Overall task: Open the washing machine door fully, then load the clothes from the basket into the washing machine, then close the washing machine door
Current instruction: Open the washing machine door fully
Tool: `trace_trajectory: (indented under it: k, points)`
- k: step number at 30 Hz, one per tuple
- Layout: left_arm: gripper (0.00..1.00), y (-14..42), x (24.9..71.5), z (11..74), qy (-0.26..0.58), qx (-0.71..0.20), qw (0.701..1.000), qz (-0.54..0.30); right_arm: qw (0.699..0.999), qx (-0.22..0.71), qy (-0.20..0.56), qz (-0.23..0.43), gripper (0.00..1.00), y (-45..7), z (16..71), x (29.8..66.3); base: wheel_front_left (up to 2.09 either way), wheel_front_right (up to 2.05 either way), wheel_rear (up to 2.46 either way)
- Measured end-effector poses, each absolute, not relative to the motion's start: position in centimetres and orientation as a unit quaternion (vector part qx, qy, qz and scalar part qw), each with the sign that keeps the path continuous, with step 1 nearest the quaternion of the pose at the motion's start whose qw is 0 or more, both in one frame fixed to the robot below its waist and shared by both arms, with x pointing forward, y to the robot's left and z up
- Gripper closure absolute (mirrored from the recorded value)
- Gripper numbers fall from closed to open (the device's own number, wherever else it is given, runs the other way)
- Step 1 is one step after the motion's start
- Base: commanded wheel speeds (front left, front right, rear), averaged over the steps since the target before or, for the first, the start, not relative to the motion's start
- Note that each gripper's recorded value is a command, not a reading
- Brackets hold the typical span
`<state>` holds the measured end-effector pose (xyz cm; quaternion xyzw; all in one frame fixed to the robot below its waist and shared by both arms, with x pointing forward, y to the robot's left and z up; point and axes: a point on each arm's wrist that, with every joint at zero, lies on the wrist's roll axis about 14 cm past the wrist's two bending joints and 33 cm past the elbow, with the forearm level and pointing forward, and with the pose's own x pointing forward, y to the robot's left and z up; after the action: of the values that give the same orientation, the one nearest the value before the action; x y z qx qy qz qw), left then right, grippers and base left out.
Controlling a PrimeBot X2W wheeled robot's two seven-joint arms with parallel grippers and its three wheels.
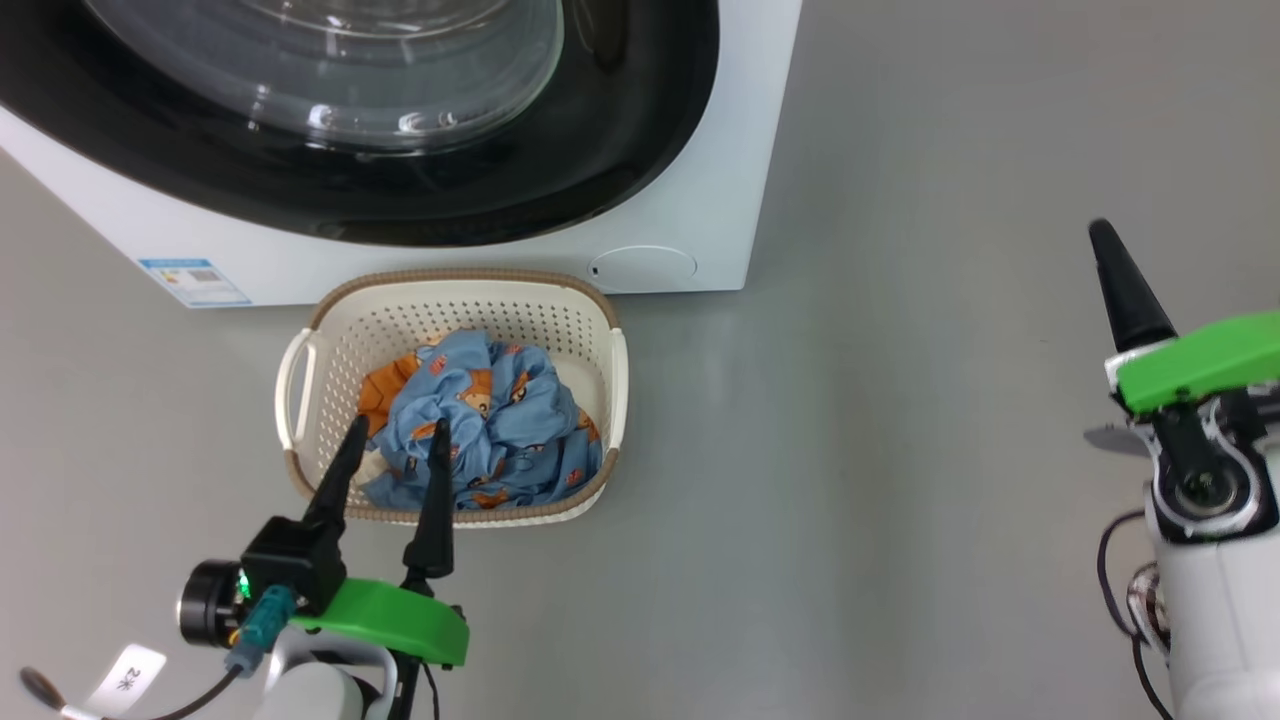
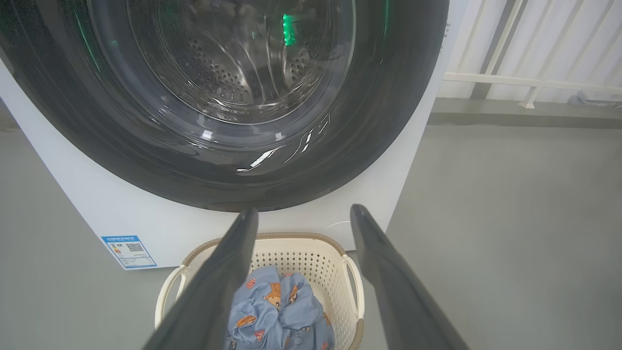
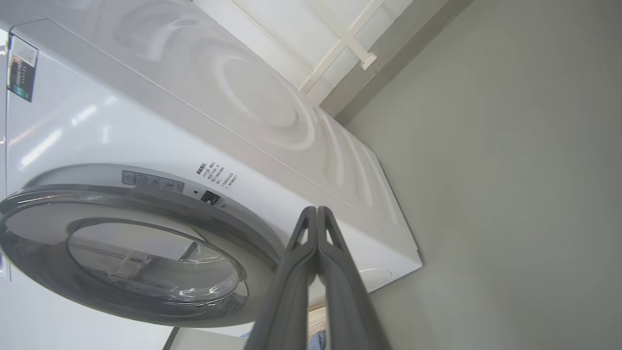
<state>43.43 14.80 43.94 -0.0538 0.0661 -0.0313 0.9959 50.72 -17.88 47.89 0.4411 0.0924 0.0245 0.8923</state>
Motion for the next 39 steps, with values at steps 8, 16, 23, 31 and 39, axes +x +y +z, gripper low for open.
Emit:
trace_trajectory:
  k: [8,16,23,31,39]
  points:
    - [0.00,14.8,43.6,43.7,0.068,-0.055,0.996,-0.029,0.767,0.622,0.140,0.078,1.00,-14.6,48.6,53.8,0.00,0.00,0.00]
    - [0.00,15.2,43.7,43.3,0.073,-0.050,0.996,-0.028,0.684,0.690,0.184,0.149,1.00,-10.6,50.5,56.8,0.00,0.00,0.00]
    - [0.00,15.6,43.5,42.5,0.083,-0.049,0.995,-0.021,0.662,0.691,0.207,0.204,1.00,-7.3,52.8,58.9,0.00,0.00,0.00]
    - [0.00,16.1,43.8,42.4,0.084,-0.041,0.995,-0.017,0.656,0.684,0.224,0.227,1.00,-4.8,54.0,60.9,0.00,0.00,0.00]
    - [0.00,16.1,44.5,42.4,0.082,-0.042,0.996,-0.018,0.674,0.658,0.250,0.225,1.00,-2.3,53.7,63.1,0.00,0.00,0.00]
